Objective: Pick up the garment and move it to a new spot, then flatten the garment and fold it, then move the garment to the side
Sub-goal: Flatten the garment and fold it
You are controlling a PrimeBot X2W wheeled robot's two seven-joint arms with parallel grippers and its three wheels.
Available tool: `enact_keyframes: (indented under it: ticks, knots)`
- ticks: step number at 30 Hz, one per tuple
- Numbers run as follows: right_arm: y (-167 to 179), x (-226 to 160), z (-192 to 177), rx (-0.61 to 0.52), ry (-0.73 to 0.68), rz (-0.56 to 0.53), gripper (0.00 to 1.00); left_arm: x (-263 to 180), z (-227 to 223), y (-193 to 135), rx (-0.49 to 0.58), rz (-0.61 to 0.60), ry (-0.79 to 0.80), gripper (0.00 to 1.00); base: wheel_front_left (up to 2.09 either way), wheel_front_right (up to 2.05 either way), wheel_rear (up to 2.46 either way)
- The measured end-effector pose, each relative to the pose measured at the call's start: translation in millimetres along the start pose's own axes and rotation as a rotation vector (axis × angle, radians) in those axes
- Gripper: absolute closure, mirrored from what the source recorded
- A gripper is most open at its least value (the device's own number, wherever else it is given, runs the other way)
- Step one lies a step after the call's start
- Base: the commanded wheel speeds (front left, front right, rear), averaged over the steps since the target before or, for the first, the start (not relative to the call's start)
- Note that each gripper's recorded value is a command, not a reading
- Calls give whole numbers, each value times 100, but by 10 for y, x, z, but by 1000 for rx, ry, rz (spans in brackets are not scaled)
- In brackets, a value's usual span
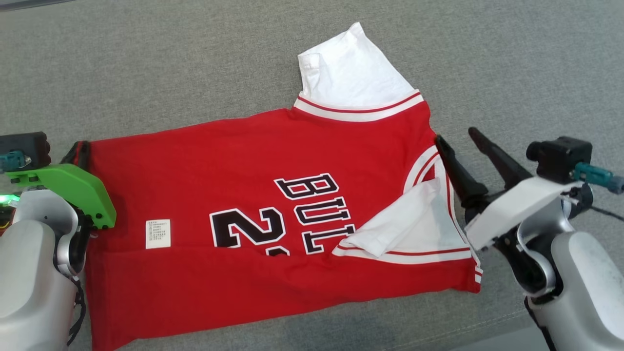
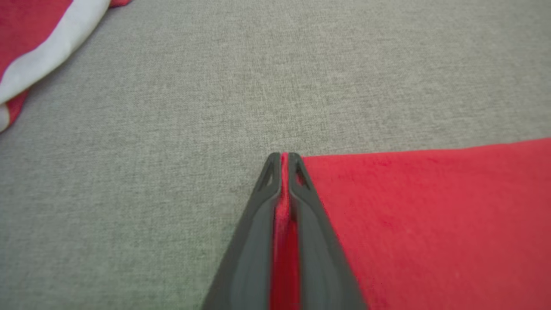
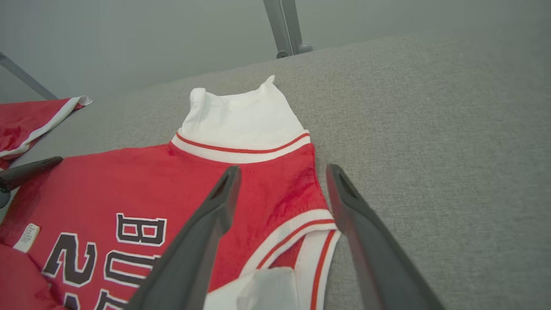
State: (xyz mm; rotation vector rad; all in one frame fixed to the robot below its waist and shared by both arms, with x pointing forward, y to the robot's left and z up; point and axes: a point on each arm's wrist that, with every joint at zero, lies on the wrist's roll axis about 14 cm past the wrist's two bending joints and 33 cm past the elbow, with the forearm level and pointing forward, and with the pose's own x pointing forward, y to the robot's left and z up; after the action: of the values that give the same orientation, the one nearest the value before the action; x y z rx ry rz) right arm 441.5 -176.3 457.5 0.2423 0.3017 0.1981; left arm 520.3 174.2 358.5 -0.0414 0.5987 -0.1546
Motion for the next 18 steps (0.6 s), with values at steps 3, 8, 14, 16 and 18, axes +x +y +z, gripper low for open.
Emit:
enact_keyframes:
  ticks: [3, 8, 14, 16, 18]
  knots:
    - [-10, 164, 141, -57, -11, 16, 0, -6, 34, -22, -3, -10, -22, 100, 0, 0, 0]
    - [-56, 552, 381, -155, -22, 22, 0, -74, 199, -108, 1, -35, -120, 100, 0, 0, 0]
    - [40, 1049, 360, -218, 58, 53, 0, -234, 398, -267, -36, -72, -252, 100, 0, 0, 0]
    - [51, 1205, 331, -242, 95, 55, 0, -294, 422, -304, -41, -82, -279, 100, 0, 0, 0]
    - [77, 1349, 292, -249, 129, 59, 0, -345, 431, -320, -46, -85, -297, 100, 0, 0, 0]
